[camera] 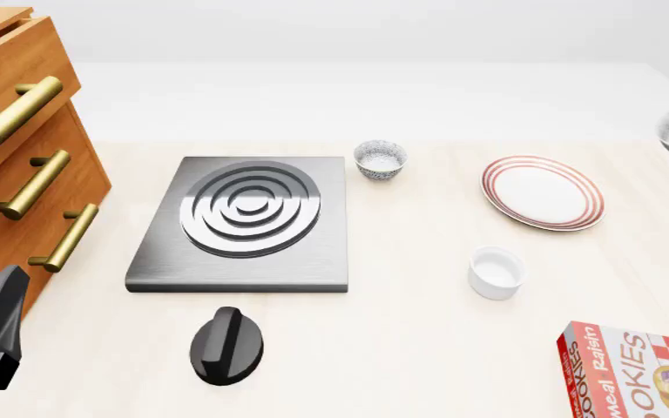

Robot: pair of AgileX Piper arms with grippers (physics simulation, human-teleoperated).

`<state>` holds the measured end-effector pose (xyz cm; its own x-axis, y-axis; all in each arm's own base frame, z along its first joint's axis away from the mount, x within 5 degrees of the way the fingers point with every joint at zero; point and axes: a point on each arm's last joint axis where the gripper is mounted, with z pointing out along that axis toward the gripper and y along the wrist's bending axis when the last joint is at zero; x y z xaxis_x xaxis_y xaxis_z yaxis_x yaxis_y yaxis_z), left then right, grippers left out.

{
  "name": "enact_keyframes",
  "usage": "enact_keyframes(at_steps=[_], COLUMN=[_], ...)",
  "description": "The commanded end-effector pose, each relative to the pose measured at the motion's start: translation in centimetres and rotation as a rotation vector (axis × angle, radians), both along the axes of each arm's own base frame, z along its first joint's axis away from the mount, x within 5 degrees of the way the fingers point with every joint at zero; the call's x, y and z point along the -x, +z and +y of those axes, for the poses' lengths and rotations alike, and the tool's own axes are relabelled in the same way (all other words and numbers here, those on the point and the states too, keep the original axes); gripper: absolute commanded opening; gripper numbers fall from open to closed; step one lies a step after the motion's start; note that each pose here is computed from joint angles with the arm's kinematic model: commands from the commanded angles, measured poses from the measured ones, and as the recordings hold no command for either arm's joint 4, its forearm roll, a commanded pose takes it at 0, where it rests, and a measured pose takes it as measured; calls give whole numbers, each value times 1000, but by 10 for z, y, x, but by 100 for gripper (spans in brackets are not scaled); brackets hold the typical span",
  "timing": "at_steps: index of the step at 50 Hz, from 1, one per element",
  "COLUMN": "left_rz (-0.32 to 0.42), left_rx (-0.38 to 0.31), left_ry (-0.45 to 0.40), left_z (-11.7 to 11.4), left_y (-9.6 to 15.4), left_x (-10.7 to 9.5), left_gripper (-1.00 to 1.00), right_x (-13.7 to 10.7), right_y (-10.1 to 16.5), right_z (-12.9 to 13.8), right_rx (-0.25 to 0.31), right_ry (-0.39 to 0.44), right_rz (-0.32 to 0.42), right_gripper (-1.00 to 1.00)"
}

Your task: Pick the akita bowl next to the cookies box and place it on the plate.

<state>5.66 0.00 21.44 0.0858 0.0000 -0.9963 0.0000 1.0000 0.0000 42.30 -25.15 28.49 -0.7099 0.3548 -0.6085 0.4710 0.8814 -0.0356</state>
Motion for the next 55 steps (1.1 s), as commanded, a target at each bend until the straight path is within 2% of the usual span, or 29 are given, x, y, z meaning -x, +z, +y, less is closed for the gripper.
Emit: enact_keyframes(at_steps=[1, 7, 30, 55], left_rz=[0, 0, 0, 0], left_rx=[0, 0, 0, 0], left_ry=[0, 0, 0, 0], left_z=[0, 0, 0, 0], left_y=[0, 0, 0, 0], left_x=[0, 0, 0, 0], left_gripper=[100, 100, 100, 100], right_x=[-17, -31, -57, -70], right_y=[-4, -12, -23, -38], right_z=[17, 32, 60, 96], right_rx=[-45, -74, -112, -151], right_ry=[-18, -18, -3, 19], right_rz=[-22, -32, -51, -57], right_gripper=[-100, -100, -100, -100])
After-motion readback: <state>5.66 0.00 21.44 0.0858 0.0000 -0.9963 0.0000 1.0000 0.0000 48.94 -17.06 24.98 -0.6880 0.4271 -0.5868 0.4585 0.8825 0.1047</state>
